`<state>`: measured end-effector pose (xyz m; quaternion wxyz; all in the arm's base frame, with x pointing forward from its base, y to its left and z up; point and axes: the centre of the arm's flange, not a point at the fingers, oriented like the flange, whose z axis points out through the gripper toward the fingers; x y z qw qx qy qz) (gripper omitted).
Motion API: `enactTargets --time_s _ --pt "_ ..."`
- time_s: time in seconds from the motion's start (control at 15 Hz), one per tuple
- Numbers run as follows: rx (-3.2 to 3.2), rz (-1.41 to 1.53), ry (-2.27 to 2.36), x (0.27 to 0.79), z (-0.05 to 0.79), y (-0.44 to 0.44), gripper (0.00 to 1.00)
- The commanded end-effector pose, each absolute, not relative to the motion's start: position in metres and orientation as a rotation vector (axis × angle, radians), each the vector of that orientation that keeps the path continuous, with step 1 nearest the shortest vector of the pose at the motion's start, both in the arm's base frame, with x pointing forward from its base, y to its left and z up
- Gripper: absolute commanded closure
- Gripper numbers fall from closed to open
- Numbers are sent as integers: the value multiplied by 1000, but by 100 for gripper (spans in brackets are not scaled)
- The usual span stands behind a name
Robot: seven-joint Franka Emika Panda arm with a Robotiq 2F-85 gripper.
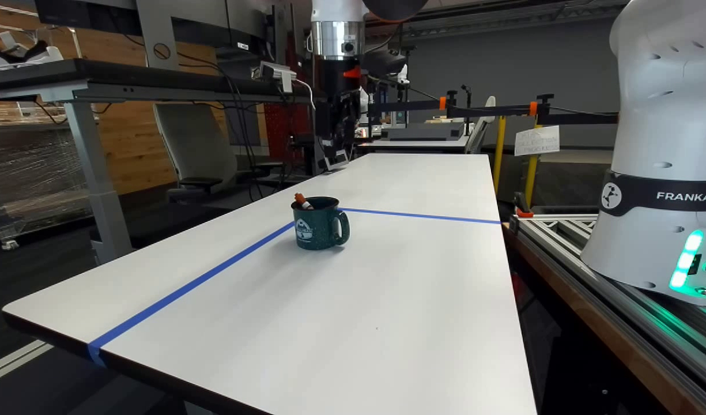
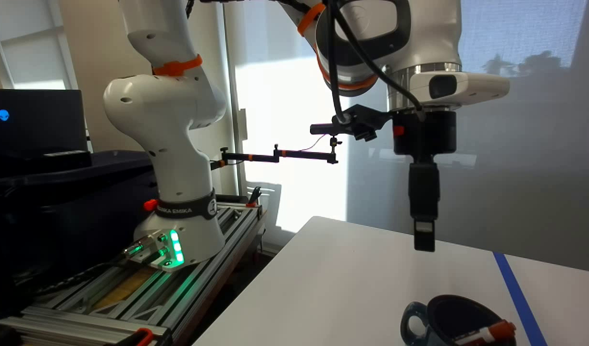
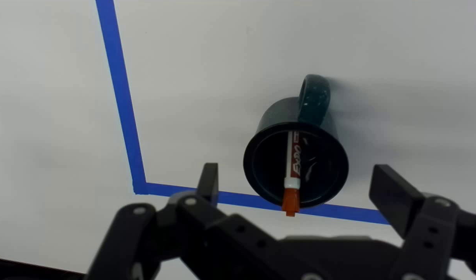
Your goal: Remove the marker from the mug
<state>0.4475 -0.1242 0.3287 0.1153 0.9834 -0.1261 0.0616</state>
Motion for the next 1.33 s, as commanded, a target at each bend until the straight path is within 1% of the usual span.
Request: enactTargets --time_s 0.0,0.4,0.47,0.6,0.67,0.8,0.87,0.93,1.07,1.2,1.27 --pt "2883 300 -256 455 309 -142 0" --pt "2912 483 -60 462 290 -153 0" --pt "2919 499 -38 464 287 -152 3" --pt "2928 518 -1 466 279 -152 28" --pt "2935 525 10 467 276 -152 30" --pt "2952 531 20 467 269 -151 47" --pt "2962 530 19 468 266 -152 52" --pt "2970 531 20 468 263 -151 53" --pt "2986 529 21 468 258 -150 62" --pt "3002 534 12 467 255 -151 48" --pt "3007 535 0 467 254 -153 49"
